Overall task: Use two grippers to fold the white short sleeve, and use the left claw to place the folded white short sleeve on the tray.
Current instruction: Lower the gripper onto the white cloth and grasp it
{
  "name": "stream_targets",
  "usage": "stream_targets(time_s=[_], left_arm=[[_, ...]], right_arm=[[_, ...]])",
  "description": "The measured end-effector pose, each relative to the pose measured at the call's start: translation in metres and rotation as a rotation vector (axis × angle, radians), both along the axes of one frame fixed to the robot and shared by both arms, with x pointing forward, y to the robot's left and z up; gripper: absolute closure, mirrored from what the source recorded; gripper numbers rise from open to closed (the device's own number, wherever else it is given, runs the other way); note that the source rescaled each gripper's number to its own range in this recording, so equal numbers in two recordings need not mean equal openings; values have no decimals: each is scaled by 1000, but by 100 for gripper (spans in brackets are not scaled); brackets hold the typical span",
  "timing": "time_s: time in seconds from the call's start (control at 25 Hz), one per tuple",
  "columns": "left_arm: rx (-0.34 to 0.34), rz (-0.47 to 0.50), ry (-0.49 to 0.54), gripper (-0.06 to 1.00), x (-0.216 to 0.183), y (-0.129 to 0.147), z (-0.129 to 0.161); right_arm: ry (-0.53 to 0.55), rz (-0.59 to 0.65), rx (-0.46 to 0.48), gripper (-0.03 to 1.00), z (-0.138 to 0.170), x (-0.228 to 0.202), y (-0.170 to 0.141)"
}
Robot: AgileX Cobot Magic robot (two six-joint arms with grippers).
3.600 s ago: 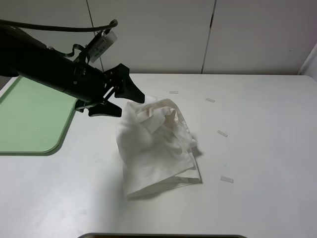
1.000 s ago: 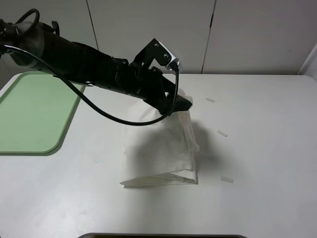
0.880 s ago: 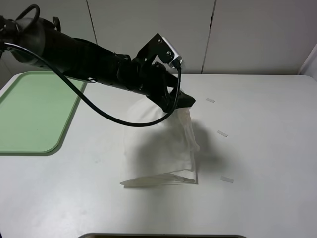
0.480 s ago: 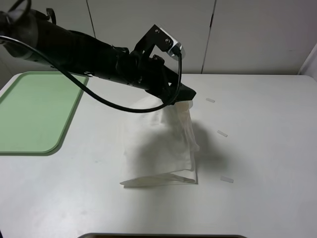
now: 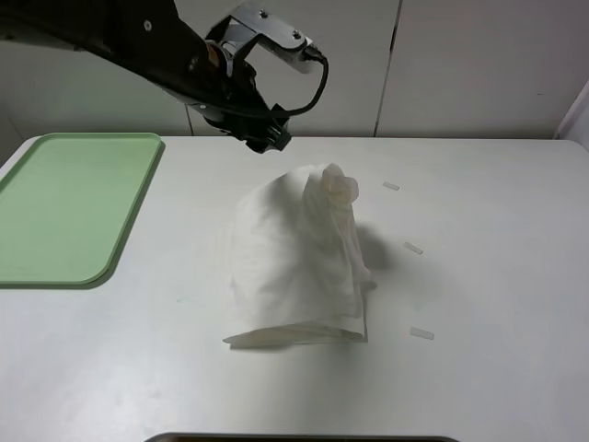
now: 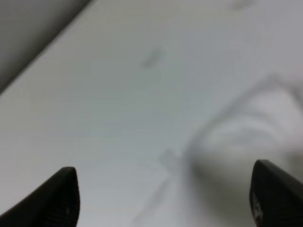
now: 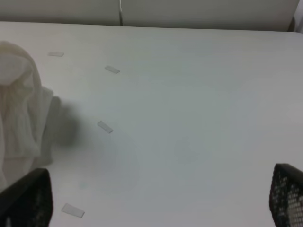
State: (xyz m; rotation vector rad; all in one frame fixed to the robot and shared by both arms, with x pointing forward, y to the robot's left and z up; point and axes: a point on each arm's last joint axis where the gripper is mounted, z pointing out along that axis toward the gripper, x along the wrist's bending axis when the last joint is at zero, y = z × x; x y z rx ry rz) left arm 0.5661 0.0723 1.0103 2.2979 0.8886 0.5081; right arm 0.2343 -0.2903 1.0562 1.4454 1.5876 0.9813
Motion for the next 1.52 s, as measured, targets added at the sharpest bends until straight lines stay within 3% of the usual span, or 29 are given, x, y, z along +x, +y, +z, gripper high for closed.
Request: stream_targets(time_s=[0.04, 0.08, 0.16, 0.32, 0.44, 0.48, 0.76, 1.04, 1.28, 1.52], left_arm=[[16, 47, -33, 22, 2, 1, 1], [-18, 107, -51, 22, 4, 0, 2], [-69, 136, -106, 22, 5, -1, 1], [-260, 78, -164, 22, -3, -10, -11], [-315, 31, -166, 22, -9, -12, -25], [-342, 5, -145, 22, -16, -12, -42], [-361, -70, -128, 22, -28, -11, -74], [-469, -206, -187, 22, -29, -25, -131], [-492, -240, -264, 22, -28, -27, -182], [-514, -251, -292, 22, -21, -32, -202]], right_arm=[[0, 0, 0, -3, 0, 0, 0], [0, 0, 0, -3, 0, 0, 0], [0, 0, 0, -3, 0, 0, 0], [0, 0, 0, -3, 0, 0, 0], [0, 0, 0, -3, 0, 0, 0], [0, 0, 0, -3, 0, 0, 0], [0, 0, 1, -3, 0, 0, 0], [0, 0, 1, -3, 0, 0, 0], [0, 0, 1, -3, 0, 0, 0], [0, 0, 1, -3, 0, 0, 0]])
